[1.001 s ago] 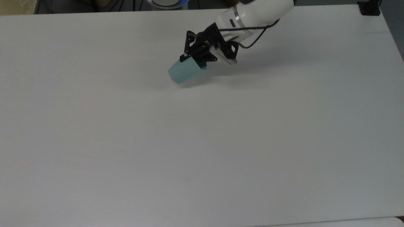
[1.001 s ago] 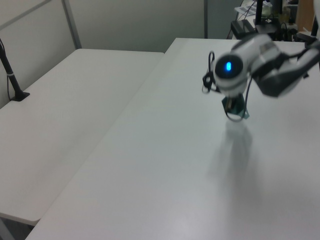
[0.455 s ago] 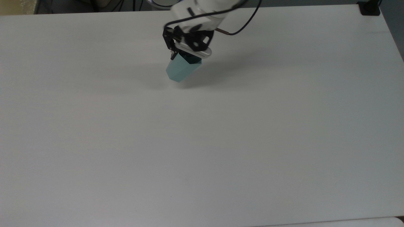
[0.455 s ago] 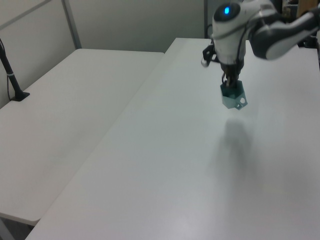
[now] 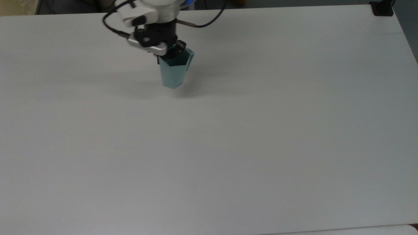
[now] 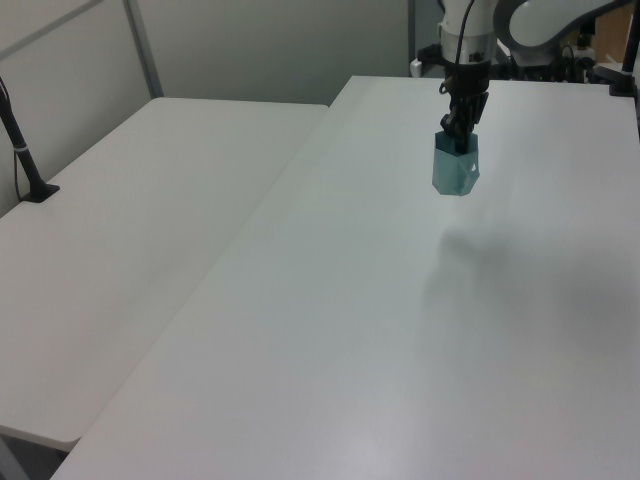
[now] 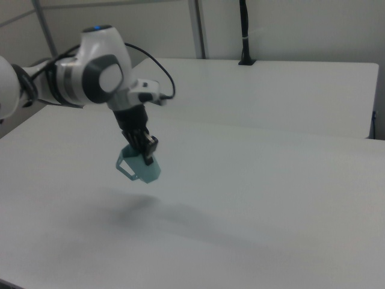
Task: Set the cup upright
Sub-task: 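Lift and rotate the gripped cup so its base points down, then lower the upright cup onto the table surface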
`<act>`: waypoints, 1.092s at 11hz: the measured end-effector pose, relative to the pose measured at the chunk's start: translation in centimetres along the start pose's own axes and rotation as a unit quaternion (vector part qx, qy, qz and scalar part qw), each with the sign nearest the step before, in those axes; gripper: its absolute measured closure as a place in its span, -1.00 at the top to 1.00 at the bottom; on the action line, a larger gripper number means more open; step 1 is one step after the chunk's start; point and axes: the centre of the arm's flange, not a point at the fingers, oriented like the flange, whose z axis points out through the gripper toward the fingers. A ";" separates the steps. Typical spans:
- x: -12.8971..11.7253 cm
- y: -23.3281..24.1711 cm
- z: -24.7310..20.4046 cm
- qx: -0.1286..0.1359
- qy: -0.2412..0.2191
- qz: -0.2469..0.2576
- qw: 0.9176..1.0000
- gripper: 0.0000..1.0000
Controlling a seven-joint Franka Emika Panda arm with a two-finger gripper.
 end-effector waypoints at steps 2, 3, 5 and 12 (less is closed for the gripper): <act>0.2 4.4 2.9 0.046 -0.002 0.022 0.999 -0.91; -0.2 6.3 3.9 0.064 -0.005 0.031 0.997 -0.91; -0.7 8.8 5.4 0.073 -0.010 0.046 0.996 -0.91; -1.2 9.6 10.1 0.077 -0.017 0.063 0.995 -0.91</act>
